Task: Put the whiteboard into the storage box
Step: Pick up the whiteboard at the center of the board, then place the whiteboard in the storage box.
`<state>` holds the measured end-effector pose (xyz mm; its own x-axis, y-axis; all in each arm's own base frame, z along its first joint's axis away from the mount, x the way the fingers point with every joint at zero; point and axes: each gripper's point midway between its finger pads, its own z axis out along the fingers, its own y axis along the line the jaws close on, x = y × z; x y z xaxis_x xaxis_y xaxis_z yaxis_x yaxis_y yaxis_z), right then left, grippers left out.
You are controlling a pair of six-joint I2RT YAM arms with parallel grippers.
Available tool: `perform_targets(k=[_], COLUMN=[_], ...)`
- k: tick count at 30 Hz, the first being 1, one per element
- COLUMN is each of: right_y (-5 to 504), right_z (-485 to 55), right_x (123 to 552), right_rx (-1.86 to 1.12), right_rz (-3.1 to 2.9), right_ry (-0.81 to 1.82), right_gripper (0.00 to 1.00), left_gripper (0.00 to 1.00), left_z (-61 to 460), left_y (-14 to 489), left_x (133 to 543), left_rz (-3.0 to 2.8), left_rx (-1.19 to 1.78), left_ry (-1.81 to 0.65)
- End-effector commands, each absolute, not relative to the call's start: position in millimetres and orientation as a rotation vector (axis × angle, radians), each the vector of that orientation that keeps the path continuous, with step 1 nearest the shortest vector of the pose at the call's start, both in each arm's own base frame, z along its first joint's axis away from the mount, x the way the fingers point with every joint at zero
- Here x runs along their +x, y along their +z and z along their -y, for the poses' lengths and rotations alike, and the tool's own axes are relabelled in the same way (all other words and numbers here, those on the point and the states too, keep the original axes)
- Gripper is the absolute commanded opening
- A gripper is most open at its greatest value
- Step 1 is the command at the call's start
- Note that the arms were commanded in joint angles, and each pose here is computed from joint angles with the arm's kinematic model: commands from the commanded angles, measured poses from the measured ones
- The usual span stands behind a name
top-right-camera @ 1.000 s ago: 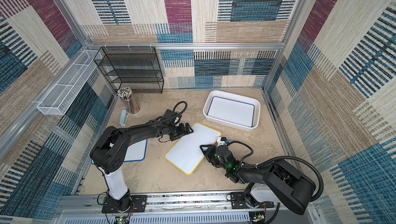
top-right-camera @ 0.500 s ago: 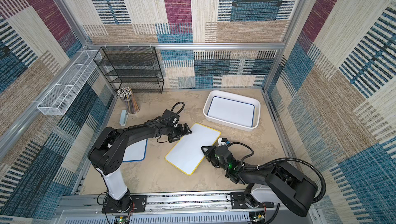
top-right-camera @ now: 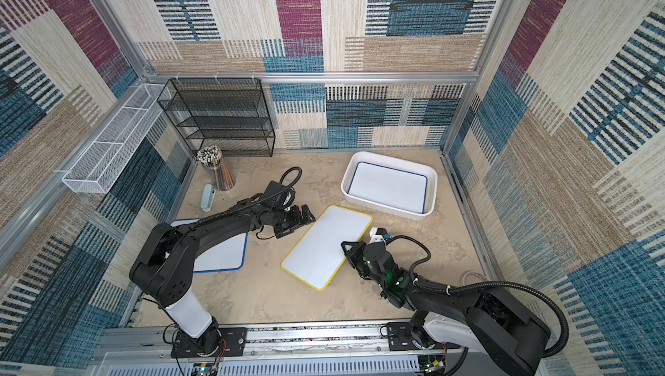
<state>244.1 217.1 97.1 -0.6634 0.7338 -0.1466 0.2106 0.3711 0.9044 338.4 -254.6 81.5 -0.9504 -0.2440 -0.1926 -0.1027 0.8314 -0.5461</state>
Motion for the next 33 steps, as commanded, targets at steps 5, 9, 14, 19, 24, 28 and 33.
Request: perform_targets(k=[5,9,14,19,24,28,33], right_y=[130.1,149.6,175.6,202.2,229.7,245.0,255.5], right_z=[-219.8,-224.6,-228.4,-224.9,-213.1,-199.7,-169.9], right_x=[252.6,255.8,262.9,275.5,293.3,307.9,318.0], right_rx=[0.766,0.745,0.726,0.75,0.852,0.968,1.162], right_rz=[-2.011,-1.988,-1.94,-1.87,-1.776,-1.71,-1.576], right_ry=[1.3,1.326,1.345,1.314,1.266,1.211,1.117], right_gripper=[0.07,0.05,0.05,0.05,0.05,0.05,0.06], left_gripper=[1.0,1.0,1.0,1.0,1.0,1.0,1.0], left_z=[239.3,232.5,226.9,217.8,208.9,205.8,211.6], left_y=[105.9,127.6,157.5,190.4,217.5,228.8,241.7], left_x=[346.9,352.1,357.4,360.5,360.4,360.3,357.9], left_rz=[-2.678,-2.606,-2.503,-2.399,-2.309,-2.257,-2.204], left_rx=[-0.204,-0.165,-0.086,-0.01,0.049,0.085,0.172], left_ry=[-0.74,-0.719,-0.693,-0.639,-0.587,-0.569,-0.588])
